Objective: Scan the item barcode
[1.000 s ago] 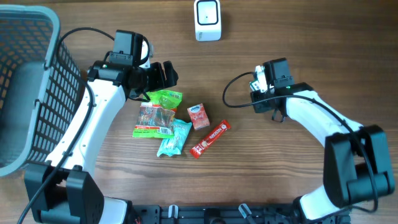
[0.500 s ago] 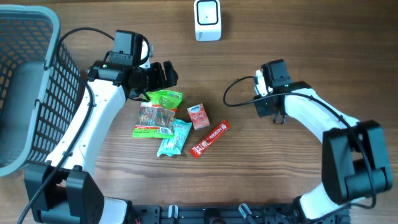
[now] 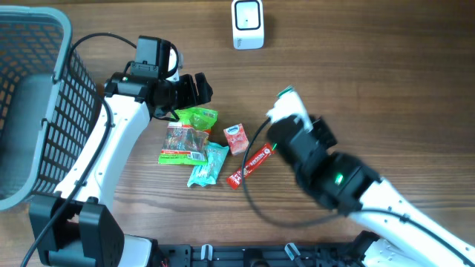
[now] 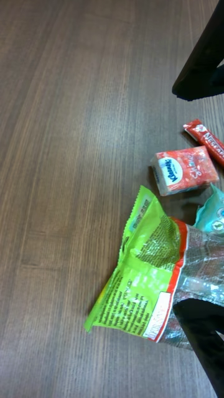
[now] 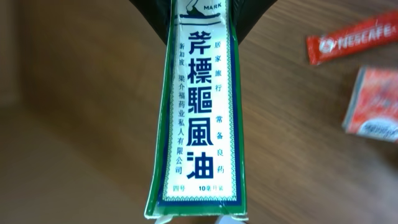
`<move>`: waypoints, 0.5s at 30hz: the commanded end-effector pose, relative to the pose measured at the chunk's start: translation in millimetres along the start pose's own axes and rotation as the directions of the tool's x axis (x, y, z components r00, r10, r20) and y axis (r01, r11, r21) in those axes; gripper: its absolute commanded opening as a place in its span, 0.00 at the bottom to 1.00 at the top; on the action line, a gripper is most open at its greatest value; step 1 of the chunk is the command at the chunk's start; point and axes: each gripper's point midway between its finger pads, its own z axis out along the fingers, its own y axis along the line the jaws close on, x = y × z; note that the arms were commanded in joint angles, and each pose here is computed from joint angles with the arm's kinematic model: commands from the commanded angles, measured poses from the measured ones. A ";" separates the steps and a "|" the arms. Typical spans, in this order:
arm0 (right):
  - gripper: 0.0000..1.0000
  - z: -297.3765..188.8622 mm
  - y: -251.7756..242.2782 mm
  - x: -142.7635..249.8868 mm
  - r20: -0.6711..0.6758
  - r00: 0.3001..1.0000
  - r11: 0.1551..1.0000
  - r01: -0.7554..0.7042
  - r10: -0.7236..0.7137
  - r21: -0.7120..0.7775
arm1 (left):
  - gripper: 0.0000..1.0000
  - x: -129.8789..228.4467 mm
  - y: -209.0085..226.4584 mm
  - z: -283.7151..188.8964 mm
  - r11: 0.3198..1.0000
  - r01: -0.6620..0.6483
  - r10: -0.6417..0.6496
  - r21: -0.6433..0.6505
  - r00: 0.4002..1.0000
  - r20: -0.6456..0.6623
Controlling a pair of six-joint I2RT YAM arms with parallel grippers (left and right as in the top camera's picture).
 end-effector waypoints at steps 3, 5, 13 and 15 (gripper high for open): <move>0.04 -58.5 -32.9 -29.1 0.026 0.931 0.839 0.316 -0.364 0.444 | 1.00 -3.2 -0.8 -5.4 1.000 -0.017 0.017 0.004 1.000 0.019; 0.04 -77.7 -33.4 -42.4 0.029 0.903 0.776 0.351 -0.429 0.524 | 1.00 -3.2 -0.8 -5.4 1.000 -0.017 0.017 0.004 1.000 0.019; 0.04 -132.6 -15.0 -89.9 0.087 0.832 0.697 0.397 -0.548 0.598 | 1.00 -3.2 -0.8 -5.4 1.000 -0.017 0.017 0.004 1.000 0.019; 0.04 -149.2 -5.3 -99.9 0.125 0.804 0.693 0.410 -0.582 0.593 | 1.00 -3.2 -0.8 -5.4 1.000 -0.018 0.017 0.004 1.000 0.019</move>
